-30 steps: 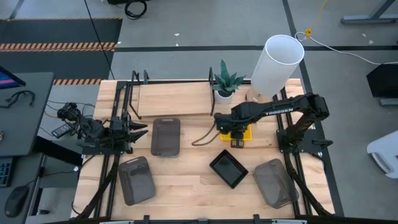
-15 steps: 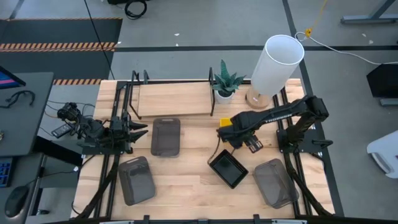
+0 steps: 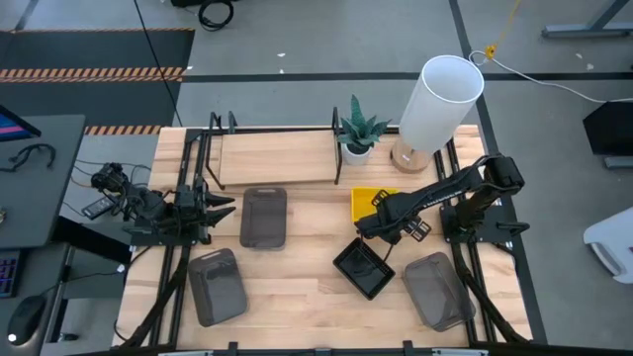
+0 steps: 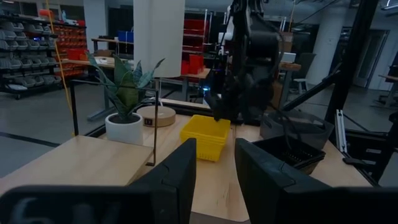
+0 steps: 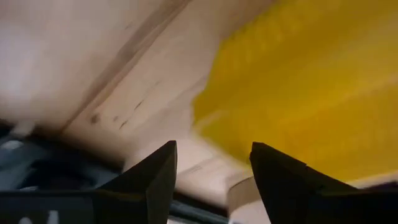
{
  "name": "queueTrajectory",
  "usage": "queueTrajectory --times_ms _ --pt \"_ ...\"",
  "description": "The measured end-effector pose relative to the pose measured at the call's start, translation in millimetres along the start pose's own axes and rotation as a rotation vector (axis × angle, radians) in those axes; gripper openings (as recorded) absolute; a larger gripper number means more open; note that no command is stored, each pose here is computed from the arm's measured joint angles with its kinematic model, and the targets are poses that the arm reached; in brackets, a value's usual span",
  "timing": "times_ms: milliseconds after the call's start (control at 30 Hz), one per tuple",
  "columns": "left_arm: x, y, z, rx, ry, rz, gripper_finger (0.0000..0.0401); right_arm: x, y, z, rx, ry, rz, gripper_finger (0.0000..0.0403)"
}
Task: Stack baskets on shelf by color
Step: Put the stacked yellow baskets on the shelf
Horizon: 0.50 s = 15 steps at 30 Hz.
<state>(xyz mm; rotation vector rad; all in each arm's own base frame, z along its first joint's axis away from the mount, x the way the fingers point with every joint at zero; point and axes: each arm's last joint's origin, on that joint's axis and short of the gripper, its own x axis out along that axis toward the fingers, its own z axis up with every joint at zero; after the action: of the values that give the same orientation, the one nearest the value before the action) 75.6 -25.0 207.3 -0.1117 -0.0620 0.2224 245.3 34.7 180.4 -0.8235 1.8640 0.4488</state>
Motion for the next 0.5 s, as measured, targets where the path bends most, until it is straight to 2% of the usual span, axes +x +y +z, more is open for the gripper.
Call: queueTrajectory --times_ms 167,500 --pt "0 0 0 0.001 0.000 0.000 0.0117 17 -2 6 -0.042 -0.049 -0.067 0.0205" --pt "0 0 0 0.000 0.000 0.000 0.0117 24 -6 9 -0.023 -0.101 -0.084 0.0168"
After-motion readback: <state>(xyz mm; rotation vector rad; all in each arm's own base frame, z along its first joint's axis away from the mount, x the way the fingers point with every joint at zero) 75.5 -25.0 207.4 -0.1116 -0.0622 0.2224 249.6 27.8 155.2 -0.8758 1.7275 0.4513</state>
